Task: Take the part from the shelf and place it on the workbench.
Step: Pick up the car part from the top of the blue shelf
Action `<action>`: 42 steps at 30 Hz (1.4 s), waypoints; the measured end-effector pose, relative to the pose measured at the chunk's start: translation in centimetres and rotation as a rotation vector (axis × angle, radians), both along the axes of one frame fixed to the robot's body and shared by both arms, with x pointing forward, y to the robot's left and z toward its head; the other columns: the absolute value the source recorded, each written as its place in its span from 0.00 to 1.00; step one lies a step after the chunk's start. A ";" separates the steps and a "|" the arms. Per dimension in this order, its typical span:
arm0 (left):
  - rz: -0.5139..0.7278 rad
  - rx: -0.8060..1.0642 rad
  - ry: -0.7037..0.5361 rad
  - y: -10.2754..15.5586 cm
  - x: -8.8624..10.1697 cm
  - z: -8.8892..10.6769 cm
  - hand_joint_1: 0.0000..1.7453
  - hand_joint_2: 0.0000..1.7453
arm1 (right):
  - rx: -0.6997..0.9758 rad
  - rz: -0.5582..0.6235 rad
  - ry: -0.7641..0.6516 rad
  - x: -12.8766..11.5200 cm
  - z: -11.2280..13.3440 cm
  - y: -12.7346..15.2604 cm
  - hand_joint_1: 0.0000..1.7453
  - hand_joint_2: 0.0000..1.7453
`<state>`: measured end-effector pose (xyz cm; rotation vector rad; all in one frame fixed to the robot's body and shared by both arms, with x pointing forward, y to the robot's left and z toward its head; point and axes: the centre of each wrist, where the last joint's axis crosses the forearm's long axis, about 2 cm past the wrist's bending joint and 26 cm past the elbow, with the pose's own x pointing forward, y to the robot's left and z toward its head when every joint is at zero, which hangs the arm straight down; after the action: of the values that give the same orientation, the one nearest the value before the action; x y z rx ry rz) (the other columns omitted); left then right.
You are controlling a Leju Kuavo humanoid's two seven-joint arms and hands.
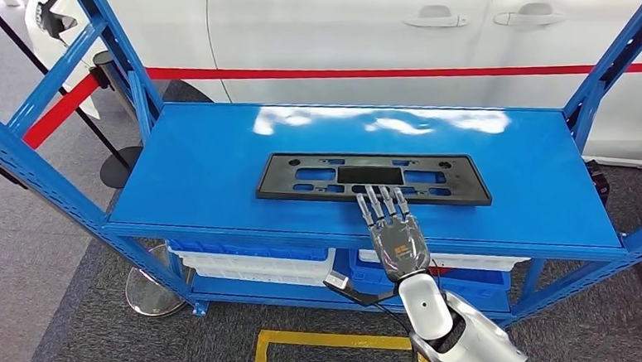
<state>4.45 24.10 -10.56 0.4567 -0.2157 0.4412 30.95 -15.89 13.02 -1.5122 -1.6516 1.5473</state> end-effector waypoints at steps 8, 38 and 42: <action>0.003 0.000 0.000 0.0 0.0 0.0 0.00 0.00 | -0.004 -0.003 0.007 -0.1 -0.2 0.0 0.00 1.00; -0.003 -0.008 -0.008 0.2 0.2 0.0 0.00 0.00 | 0.019 0.068 0.095 -3.8 -3.7 1.9 0.00 1.00; -0.003 -0.005 -0.008 0.3 0.2 0.0 0.00 0.00 | 0.021 0.072 0.107 -4.1 -3.9 2.1 0.00 1.00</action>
<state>4.62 24.37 -10.59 0.4494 -0.2234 0.4404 26.81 -13.76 9.08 -1.3480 -1.6727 1.6138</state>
